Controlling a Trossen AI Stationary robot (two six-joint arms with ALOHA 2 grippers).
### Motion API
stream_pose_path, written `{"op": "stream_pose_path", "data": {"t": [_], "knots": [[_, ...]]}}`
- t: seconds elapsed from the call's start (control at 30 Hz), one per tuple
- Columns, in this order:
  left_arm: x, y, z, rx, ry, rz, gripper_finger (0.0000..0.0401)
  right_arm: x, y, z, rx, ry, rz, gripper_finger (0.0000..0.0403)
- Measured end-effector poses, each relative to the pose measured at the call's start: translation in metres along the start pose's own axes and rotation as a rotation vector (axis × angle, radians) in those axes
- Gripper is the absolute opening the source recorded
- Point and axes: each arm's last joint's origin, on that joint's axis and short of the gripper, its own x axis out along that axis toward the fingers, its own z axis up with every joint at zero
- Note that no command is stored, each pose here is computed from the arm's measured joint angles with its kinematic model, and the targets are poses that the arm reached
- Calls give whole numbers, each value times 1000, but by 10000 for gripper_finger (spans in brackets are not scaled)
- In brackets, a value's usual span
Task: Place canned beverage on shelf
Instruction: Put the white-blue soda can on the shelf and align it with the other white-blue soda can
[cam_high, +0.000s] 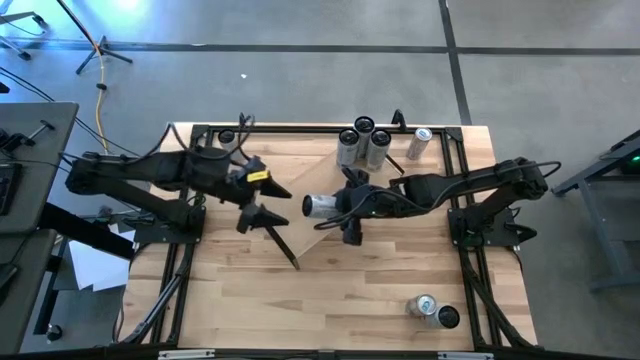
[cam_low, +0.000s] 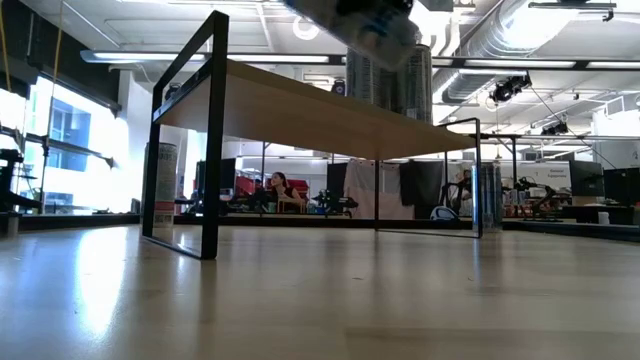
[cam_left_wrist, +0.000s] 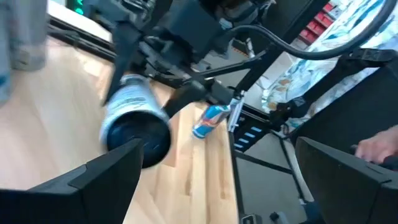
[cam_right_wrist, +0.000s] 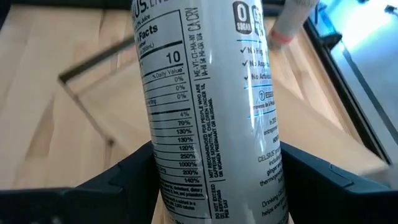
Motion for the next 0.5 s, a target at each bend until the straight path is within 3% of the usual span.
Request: {"op": "stream_pose_path", "data": {"t": [0.27, 0.5], "knots": [[-13, 0, 1, 58, -36, 65, 386, -29, -9, -6, 20, 44, 10, 261], [-10, 5, -6, 57, 22, 127, 387, -60, -20, -15, 74, 88, -1, 261]]}}
